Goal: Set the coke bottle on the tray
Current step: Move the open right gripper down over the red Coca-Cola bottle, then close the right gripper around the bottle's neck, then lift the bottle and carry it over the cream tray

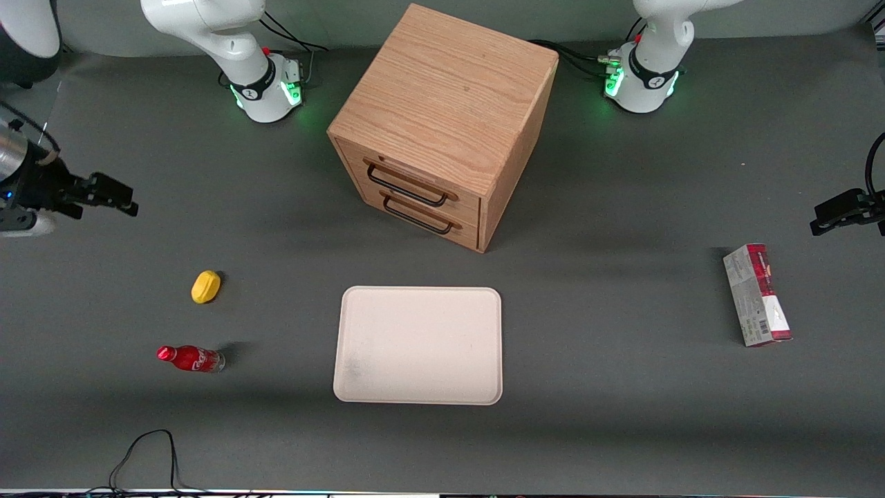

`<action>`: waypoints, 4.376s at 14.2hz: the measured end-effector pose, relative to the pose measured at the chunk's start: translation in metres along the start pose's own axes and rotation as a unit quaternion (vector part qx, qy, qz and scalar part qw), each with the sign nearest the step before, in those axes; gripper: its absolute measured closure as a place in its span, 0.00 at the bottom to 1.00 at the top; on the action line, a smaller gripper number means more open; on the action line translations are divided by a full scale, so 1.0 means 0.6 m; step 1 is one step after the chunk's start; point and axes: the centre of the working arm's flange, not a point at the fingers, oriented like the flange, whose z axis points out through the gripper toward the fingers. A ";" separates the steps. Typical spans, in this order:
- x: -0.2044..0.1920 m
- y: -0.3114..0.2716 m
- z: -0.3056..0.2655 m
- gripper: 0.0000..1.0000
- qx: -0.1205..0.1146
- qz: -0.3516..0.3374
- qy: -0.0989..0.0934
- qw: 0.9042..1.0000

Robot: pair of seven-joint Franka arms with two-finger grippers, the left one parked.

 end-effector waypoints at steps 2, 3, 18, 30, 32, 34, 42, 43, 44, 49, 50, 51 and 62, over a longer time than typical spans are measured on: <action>0.060 0.013 0.030 0.00 -0.008 0.000 -0.002 1.000; 0.092 0.020 0.053 0.00 -0.009 0.002 -0.002 1.000; 0.280 0.028 0.410 0.00 -0.017 -0.027 0.039 0.999; 0.282 0.034 0.425 0.68 -0.015 -0.041 0.035 0.998; 0.282 0.033 0.423 0.68 -0.011 -0.038 0.037 0.999; 0.285 0.017 0.405 0.68 -0.004 -0.033 0.042 0.999; 0.206 -0.189 0.072 0.68 0.006 -0.006 0.047 0.999; 0.197 -0.229 0.048 0.68 0.010 0.005 0.057 0.998; 0.191 -0.267 0.035 0.68 0.015 0.016 0.065 0.998; 0.197 -0.416 0.083 0.68 0.038 0.053 0.095 0.993; 0.205 -0.440 0.112 0.68 0.037 0.057 0.101 0.993; 0.215 -0.464 0.148 0.68 0.038 0.062 0.109 0.991; 0.255 -0.513 0.402 0.62 0.033 0.043 0.119 0.991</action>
